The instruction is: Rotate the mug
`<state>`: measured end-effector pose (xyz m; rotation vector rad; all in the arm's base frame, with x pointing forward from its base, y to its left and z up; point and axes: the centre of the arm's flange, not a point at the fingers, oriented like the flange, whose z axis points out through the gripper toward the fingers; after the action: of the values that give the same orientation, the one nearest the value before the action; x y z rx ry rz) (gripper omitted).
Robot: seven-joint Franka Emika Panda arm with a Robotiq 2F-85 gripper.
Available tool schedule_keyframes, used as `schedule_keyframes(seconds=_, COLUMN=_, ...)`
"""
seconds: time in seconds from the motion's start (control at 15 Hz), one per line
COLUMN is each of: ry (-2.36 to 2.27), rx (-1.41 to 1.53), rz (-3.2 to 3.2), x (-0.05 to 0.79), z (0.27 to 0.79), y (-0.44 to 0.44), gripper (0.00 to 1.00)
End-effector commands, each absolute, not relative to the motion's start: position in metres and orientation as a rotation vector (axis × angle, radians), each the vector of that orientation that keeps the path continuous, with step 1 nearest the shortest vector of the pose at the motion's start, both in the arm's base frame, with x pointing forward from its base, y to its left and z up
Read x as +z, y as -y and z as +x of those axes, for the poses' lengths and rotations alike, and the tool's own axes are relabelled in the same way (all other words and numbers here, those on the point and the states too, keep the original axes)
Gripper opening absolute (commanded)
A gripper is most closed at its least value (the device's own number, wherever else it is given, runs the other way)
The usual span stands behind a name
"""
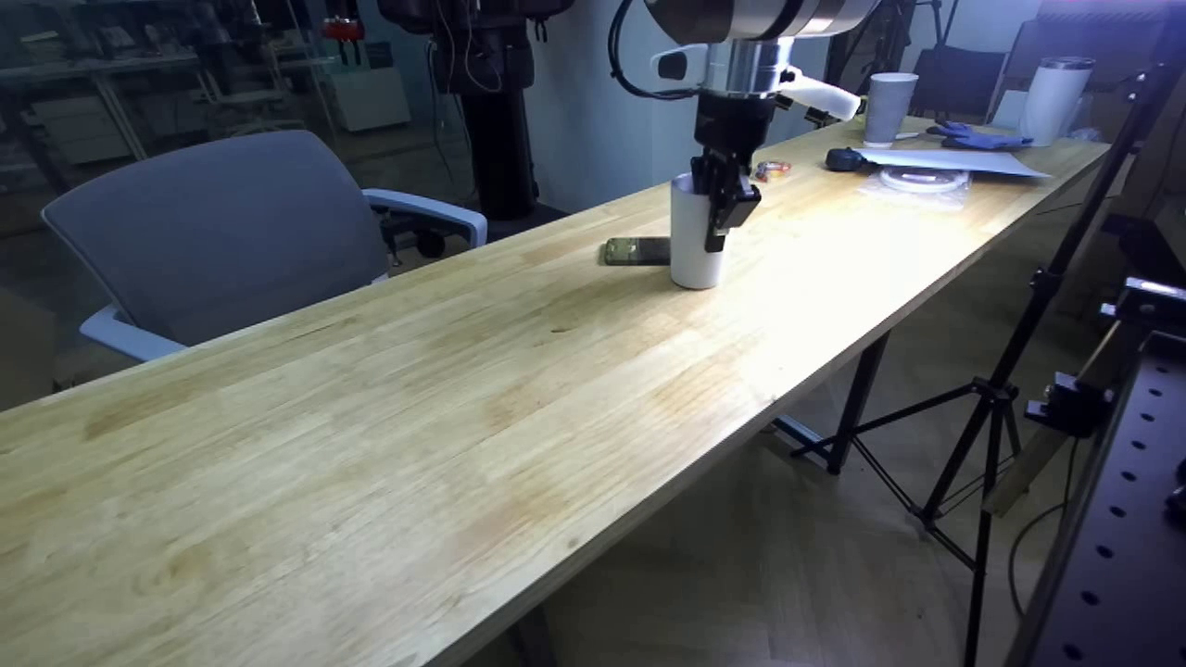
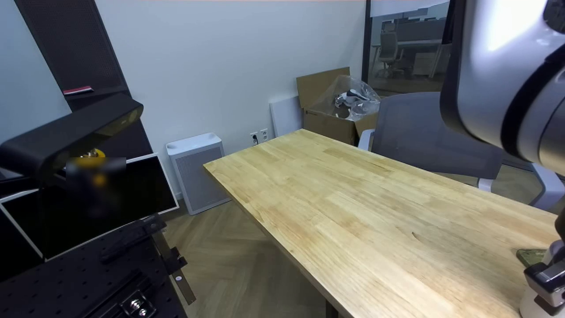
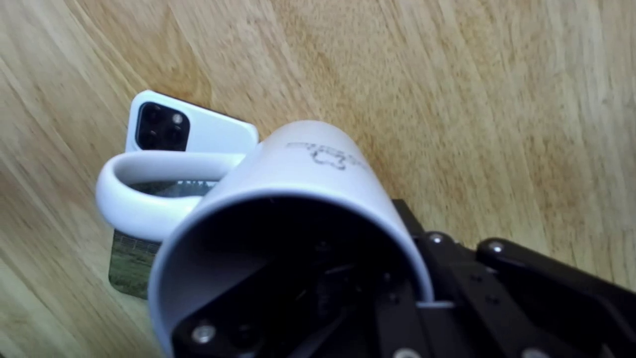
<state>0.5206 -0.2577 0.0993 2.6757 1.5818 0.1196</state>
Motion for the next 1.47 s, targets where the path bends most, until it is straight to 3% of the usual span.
schedule_keyframes(seconds=0.0, ry=-1.530, rx=0.135, rz=2.672, x=0.104, z=0.517, y=0.255, gripper=0.35)
schedule_keyframes(seconds=0.33, ry=-1.442, rx=0.107, rz=2.706, x=0.106, z=0.522, y=0.255, gripper=0.69)
schedule_keyframes(seconds=0.67, ry=-1.074, rx=0.077, rz=2.775, x=0.126, z=0.531, y=0.236, gripper=1.00)
schedule_keyframes(seconds=1.4, ry=-0.571, rx=-0.111, rz=2.791, x=0.138, z=0.556, y=0.217, gripper=1.00)
